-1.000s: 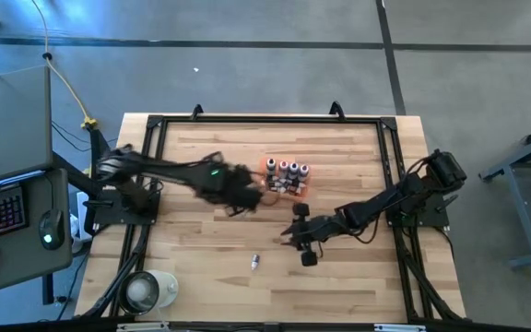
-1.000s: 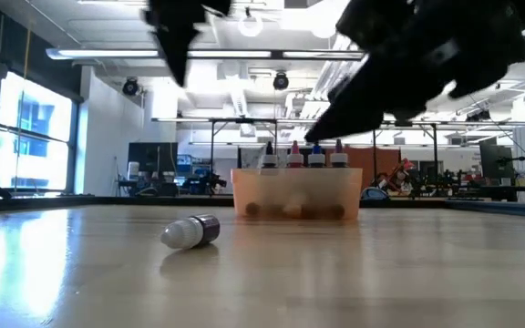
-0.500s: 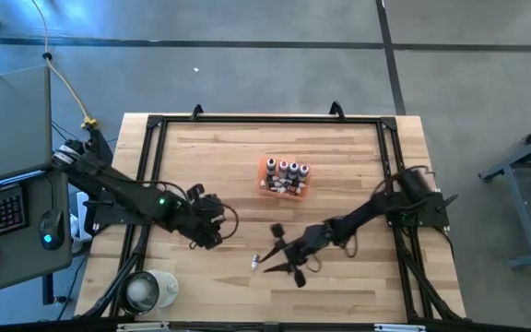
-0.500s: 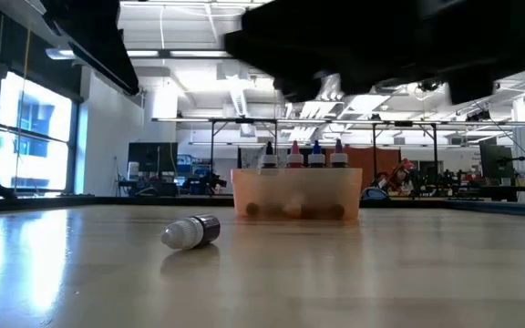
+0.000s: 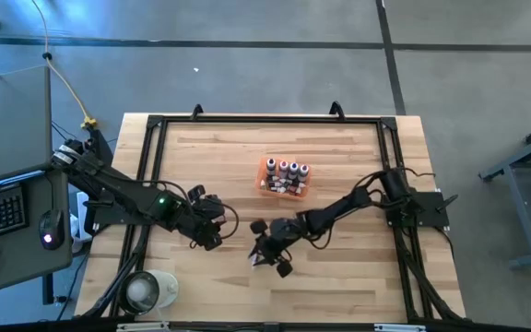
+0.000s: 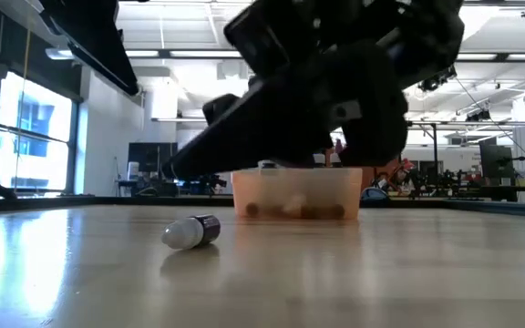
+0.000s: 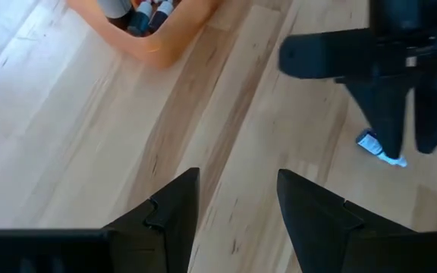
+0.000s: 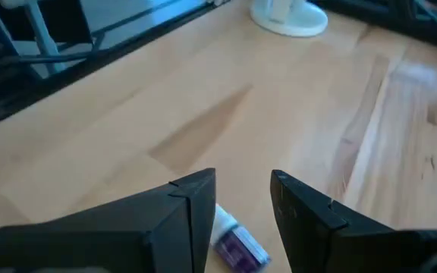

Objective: Pick & Place food coloring
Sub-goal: Put the small purple food coloring bottle into the orange bin

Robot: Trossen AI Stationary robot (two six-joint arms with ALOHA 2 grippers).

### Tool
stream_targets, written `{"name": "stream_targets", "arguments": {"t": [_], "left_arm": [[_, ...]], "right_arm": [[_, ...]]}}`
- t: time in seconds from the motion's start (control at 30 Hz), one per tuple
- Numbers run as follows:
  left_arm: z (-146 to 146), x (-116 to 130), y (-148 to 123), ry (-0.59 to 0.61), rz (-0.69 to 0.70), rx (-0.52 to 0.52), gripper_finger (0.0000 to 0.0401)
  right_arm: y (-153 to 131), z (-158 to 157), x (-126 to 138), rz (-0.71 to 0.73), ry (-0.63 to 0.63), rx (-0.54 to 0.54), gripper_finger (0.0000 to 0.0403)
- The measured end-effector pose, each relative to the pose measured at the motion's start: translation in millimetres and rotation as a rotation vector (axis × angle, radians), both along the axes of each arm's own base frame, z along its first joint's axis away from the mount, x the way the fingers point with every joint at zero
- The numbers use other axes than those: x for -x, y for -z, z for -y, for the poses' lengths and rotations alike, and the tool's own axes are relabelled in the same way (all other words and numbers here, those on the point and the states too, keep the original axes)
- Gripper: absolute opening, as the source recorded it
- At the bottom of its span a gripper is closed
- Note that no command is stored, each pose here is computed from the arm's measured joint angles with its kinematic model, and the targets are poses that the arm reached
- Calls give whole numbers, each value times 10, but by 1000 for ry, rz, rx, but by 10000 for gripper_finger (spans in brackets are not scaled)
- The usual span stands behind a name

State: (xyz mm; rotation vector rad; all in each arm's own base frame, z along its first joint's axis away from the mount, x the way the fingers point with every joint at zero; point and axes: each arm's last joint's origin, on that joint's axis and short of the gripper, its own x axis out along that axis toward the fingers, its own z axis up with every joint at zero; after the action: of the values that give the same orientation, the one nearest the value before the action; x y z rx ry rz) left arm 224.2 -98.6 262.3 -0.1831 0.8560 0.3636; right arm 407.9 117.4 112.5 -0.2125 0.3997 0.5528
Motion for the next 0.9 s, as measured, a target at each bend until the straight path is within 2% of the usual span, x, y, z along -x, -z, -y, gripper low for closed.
{"name": "stream_targets", "arguments": {"t": [0.37, 0.63, 0.77, 0.9], "left_arm": [[1, -2, 0, 5, 0, -3, 175], [1, -2, 1, 4, -1, -4, 175], [1, -3, 1, 4, 0, -4, 175], [1, -2, 1, 4, -1, -5, 175]], "right_arm": [[380, 171, -39, -67, -63, 0, 121], [528, 268, -75, -91, 15, -44, 120], [513, 273, -87, -67, 10, -52, 99], [465, 296, -99, -69, -23, -128, 68]]}}
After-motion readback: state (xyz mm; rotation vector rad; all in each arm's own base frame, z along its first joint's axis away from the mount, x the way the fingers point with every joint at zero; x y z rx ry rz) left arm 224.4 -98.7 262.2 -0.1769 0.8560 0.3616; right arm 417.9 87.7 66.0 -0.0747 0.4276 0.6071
